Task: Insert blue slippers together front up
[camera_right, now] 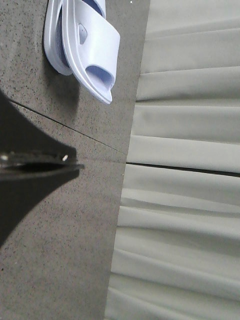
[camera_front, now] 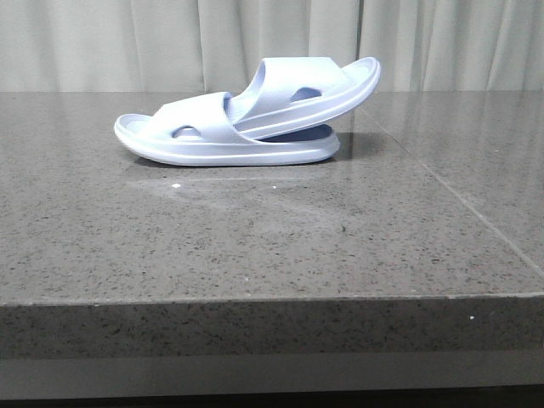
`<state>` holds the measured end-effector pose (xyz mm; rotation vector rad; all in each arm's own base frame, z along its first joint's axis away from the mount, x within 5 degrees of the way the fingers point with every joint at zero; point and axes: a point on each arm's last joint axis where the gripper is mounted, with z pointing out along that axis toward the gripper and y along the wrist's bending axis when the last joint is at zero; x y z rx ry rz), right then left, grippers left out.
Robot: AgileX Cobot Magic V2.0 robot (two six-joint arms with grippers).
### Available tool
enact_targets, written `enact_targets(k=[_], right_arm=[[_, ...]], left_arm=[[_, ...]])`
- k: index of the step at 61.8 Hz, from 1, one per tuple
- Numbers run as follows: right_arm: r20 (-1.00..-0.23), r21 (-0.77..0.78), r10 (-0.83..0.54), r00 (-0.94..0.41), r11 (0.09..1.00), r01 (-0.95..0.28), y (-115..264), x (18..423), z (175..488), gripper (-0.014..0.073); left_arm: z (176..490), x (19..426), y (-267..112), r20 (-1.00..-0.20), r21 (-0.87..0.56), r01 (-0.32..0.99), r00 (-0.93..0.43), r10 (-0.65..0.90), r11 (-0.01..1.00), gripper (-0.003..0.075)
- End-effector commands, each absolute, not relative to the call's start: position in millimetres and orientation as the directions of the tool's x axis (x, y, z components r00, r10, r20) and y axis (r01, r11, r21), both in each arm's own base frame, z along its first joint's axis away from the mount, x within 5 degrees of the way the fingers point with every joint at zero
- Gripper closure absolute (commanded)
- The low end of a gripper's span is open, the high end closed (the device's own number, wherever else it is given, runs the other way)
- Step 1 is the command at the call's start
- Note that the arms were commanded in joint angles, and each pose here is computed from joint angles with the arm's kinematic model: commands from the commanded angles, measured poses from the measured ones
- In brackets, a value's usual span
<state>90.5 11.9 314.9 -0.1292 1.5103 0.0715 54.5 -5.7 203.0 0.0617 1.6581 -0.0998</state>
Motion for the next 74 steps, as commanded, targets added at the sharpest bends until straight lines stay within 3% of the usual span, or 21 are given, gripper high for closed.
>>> enact_targets(k=[1, 20, 74], right_arm=[[-0.987, -0.042, -0.026, 0.159, 0.994, -0.101, 9.6, 89.0, 330.2, 0.0659], [-0.987, -0.042, -0.026, 0.159, 0.994, -0.101, 9.6, 89.0, 330.2, 0.0659], [-0.987, -0.042, -0.026, 0.159, 0.994, -0.101, 9.6, 89.0, 330.2, 0.0659]], left_arm=[[211.2, 54.2, -5.3, -0.998, -0.014, 0.098, 0.065, -0.021, 0.995, 0.0741], [208.4, 55.0, 1.0, -0.997, -0.034, -0.016, 0.066, -0.033, 0.999, 0.0741], [208.8, 55.0, 1.0, -0.997, -0.039, -0.016, 0.070, -0.037, 0.999, 0.0741]])
